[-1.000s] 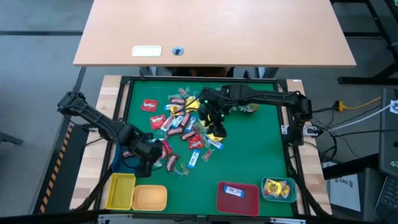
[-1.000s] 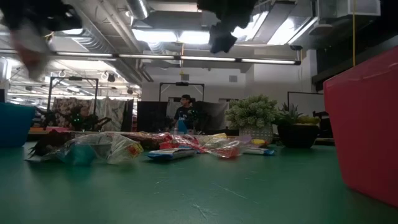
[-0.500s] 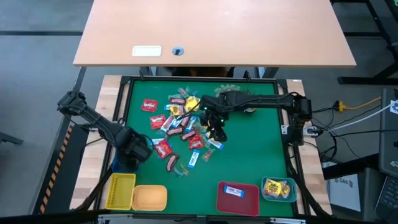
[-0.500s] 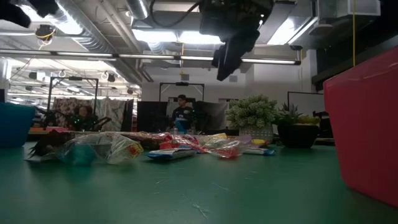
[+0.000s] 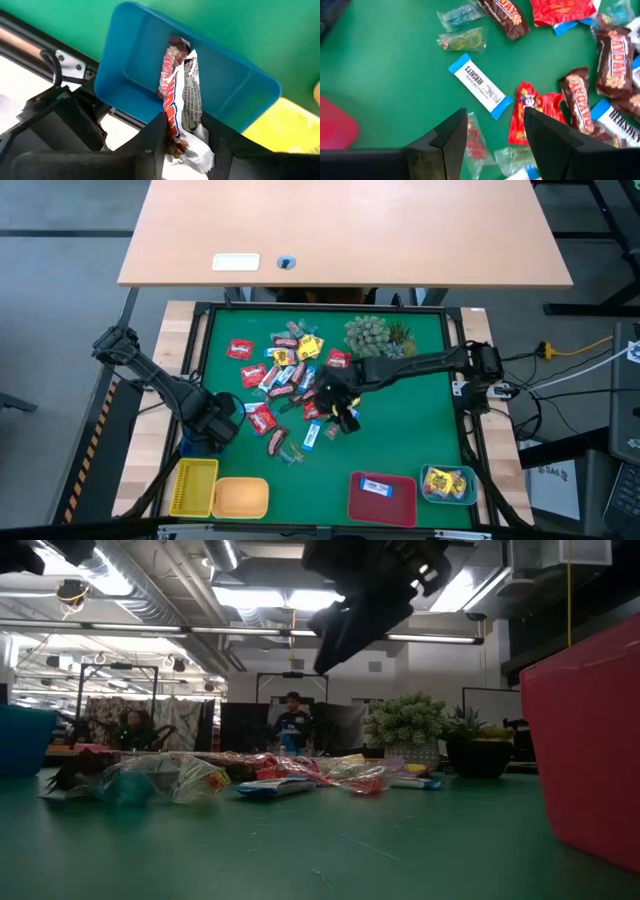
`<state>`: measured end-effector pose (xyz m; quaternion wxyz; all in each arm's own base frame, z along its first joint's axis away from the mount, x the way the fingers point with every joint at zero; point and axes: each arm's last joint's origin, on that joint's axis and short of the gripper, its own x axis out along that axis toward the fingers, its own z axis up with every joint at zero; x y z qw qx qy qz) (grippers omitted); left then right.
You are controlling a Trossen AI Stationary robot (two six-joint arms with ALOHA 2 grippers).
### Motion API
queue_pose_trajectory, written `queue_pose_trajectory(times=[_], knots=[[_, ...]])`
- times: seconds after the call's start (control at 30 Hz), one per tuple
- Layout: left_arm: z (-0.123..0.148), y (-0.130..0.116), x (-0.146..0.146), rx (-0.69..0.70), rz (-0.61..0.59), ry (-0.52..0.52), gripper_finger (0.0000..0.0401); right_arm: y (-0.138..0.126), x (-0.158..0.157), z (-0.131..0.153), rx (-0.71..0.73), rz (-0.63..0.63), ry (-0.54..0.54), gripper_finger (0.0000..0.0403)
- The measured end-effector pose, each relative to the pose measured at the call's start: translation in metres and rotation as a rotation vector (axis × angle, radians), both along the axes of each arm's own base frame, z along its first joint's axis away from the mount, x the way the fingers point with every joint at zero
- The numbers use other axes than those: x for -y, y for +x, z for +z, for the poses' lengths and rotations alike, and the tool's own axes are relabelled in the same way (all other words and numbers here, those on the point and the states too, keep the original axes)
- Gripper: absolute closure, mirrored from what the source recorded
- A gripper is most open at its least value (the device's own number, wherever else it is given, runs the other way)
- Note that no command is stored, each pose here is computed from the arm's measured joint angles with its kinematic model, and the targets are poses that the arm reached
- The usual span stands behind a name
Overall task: Sort candy
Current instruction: Put the white chocolate into the blue bin, then put the blue chocolate into the red bin
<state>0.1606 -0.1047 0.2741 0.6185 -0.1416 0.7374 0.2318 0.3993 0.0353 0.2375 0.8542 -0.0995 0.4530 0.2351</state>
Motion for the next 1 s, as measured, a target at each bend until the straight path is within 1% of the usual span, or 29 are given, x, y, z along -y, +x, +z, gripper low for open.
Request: queue_pose_trajectory(times=[0.07, 0.17, 0.3, 0.4, 0.53, 0.63, 0.8, 1.0], knots=[[0.0, 0.0, 0.0, 0.009, 0.038, 0.017, 0.0291, 0.0, -0.008, -0.003, 0.0, 0.022, -0.042, 0.0207], [0.0, 0.0, 0.0, 0.005, 0.07, 0.014, 0.0262, 0.002, -0.018, -0.006, 0.018, 0.054, -0.09, 0.0207], [0.0, 0.001, 0.001, 0.01, 0.07, 0.007, 0.0227, 0.005, -0.028, -0.011, 0.055, 0.12, -0.153, 0.0207], [-0.001, 0.002, 0.001, 0.034, 0.067, 0.007, 0.0211, 0.011, -0.033, -0.018, 0.083, 0.131, -0.164, 0.0207], [-0.002, 0.008, 0.003, 0.112, 0.059, 0.02, 0.0204, 0.017, -0.032, -0.032, 0.073, 0.146, -0.178, 0.0207], [-0.002, 0.013, 0.004, 0.18, 0.05, 0.028, 0.0207, 0.021, -0.032, -0.048, 0.039, 0.154, -0.186, 0.0207], [-0.002, 0.021, 0.007, 0.286, -0.001, 0.034, 0.021, 0.028, -0.034, -0.072, 0.018, 0.198, -0.219, 0.0207], [-0.002, 0.024, 0.009, 0.322, -0.015, 0.026, 0.0211, 0.035, -0.035, -0.089, 0.036, 0.211, -0.227, 0.0207]])
